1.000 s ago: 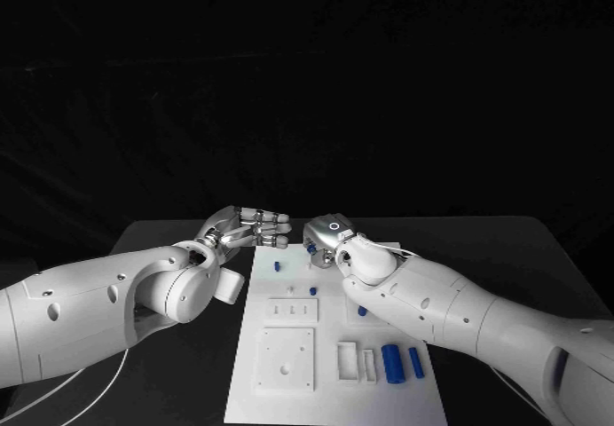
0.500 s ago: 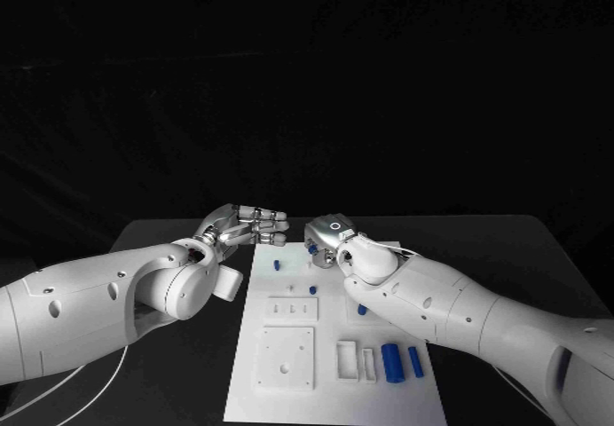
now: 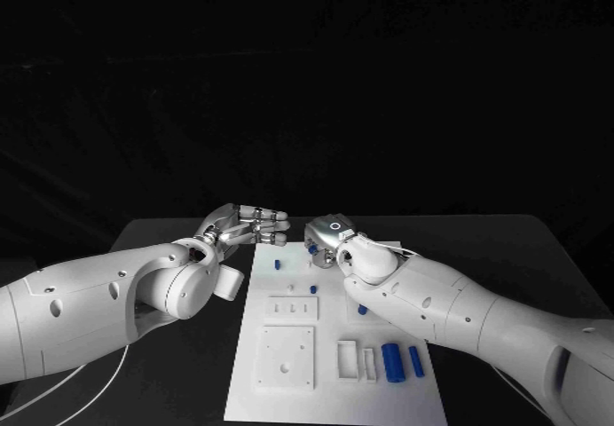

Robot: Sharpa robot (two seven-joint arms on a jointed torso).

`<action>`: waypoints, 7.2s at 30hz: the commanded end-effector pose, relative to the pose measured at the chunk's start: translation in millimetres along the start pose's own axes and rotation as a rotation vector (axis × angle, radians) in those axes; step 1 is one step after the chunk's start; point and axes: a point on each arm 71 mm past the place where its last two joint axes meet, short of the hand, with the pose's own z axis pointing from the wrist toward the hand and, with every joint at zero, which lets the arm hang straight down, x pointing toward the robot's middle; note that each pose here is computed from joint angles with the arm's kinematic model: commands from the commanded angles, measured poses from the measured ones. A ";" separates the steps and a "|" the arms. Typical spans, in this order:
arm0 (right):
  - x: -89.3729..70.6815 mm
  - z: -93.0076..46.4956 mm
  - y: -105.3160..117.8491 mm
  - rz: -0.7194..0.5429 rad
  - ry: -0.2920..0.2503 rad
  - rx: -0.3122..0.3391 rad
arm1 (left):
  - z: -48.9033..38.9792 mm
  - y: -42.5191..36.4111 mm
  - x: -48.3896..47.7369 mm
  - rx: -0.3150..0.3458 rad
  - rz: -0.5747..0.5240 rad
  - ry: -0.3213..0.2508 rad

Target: Assemble the parts on the task board

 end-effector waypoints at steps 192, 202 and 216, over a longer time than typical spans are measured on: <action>-23.8 -25.8 19.7 0.132 0.042 -0.025 | -10.3 -14.6 -56.5 0.072 0.081 -0.023; -6.5 -20.5 25.3 0.116 0.078 -0.001 | -8.1 -14.9 -51.2 0.074 0.079 -0.009; 0.5 -15.8 26.1 0.089 0.085 0.020 | -6.9 -14.7 -49.4 0.073 0.077 0.000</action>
